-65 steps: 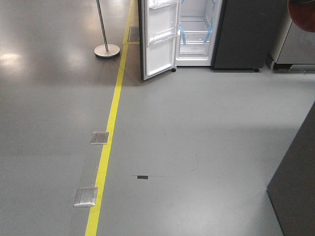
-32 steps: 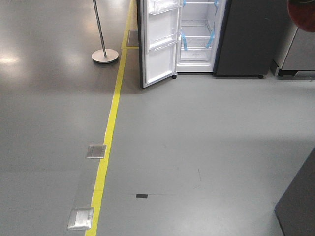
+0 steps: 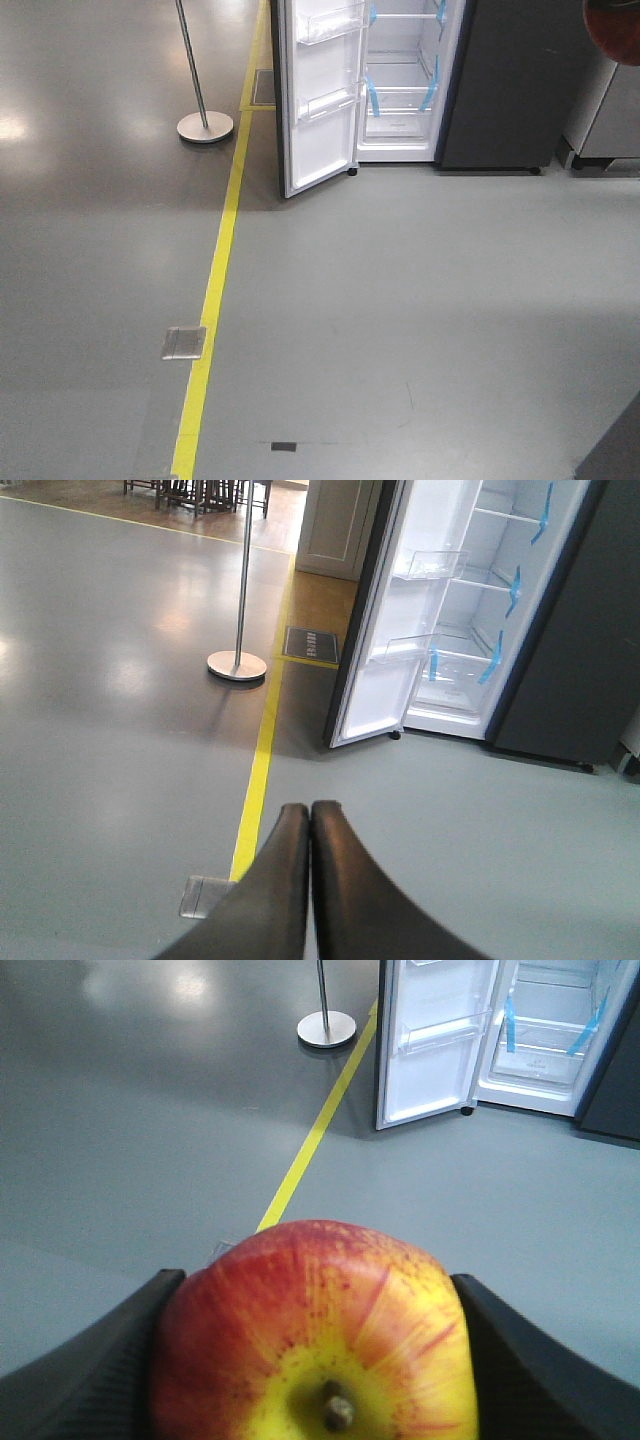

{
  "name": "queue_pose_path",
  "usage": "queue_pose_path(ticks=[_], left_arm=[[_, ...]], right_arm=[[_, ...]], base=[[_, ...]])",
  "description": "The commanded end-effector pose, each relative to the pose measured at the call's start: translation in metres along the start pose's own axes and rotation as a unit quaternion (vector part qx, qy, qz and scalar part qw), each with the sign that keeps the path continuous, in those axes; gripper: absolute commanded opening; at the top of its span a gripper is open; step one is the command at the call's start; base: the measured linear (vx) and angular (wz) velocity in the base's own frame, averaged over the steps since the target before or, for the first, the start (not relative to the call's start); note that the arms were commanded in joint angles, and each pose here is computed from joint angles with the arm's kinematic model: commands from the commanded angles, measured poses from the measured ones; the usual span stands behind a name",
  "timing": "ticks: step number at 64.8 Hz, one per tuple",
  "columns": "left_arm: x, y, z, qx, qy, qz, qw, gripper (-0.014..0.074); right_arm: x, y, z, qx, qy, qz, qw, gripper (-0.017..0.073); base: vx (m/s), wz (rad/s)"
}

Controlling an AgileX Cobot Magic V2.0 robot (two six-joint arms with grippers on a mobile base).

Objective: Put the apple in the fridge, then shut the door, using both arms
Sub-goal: 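Drive the base toward the open fridge holding the apple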

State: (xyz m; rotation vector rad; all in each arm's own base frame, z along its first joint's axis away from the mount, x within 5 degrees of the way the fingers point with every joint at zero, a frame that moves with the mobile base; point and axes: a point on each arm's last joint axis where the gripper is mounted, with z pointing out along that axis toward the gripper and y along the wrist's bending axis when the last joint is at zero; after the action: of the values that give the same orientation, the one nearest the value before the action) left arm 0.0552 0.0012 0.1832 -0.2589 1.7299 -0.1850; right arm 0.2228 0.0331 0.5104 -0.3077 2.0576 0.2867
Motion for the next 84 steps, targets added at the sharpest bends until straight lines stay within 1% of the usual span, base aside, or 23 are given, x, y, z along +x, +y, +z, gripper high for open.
queue_pose_path(ticks=[1, 84], left_arm=[[-0.0123, -0.0036, -0.0031, 0.015, -0.051, -0.004, 0.999, -0.0006], [-0.0123, -0.0036, -0.0031, 0.015, -0.051, -0.004, 0.999, -0.0006]], right_arm=[[-0.0124, 0.0039, -0.0147, 0.003, -0.06, -0.007, 0.998, 0.0101], [-0.0124, 0.0039, -0.0147, 0.003, -0.06, -0.007, 0.998, 0.0101]], base=[[0.27, -0.02], [0.25, 0.01]])
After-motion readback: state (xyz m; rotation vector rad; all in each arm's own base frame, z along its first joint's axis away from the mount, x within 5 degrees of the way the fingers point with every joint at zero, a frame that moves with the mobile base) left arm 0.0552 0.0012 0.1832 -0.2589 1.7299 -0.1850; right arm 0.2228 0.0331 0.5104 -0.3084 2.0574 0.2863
